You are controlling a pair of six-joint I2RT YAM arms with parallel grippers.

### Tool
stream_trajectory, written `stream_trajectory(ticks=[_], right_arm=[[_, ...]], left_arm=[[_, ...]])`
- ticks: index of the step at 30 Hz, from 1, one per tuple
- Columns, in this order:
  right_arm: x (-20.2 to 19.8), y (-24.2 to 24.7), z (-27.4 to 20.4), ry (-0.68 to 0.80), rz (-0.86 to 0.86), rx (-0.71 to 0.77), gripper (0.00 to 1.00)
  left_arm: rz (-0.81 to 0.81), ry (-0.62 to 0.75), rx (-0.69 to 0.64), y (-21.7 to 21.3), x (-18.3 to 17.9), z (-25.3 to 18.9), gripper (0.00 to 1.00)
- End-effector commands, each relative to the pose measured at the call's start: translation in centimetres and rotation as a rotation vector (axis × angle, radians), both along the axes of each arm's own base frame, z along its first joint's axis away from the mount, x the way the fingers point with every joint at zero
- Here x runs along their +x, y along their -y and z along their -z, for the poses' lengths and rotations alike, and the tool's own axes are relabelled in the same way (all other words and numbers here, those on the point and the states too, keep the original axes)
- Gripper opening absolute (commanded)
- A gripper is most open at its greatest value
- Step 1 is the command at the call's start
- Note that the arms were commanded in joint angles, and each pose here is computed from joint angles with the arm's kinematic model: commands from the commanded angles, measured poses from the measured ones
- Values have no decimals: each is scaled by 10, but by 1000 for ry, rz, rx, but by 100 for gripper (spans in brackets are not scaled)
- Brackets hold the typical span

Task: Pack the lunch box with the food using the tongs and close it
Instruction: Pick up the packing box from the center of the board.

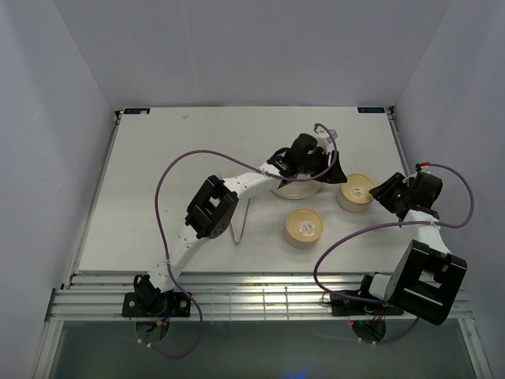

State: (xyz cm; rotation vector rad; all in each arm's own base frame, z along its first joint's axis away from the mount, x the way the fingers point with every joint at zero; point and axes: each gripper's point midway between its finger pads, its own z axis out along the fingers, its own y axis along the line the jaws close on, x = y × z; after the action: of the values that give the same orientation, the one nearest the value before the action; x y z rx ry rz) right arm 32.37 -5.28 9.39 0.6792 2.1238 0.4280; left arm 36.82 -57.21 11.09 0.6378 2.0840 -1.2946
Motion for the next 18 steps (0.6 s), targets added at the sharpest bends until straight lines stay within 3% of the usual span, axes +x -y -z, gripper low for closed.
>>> stream_trajectory(ticks=[1,18], right_arm=[[11,2,-7,64,-12,-2,44],[13,-5,10,43,-34,47,41]], left_arm=[[35,1,-34,7,-9,-1,64],[48,-30,-19,10,-17,16,62]])
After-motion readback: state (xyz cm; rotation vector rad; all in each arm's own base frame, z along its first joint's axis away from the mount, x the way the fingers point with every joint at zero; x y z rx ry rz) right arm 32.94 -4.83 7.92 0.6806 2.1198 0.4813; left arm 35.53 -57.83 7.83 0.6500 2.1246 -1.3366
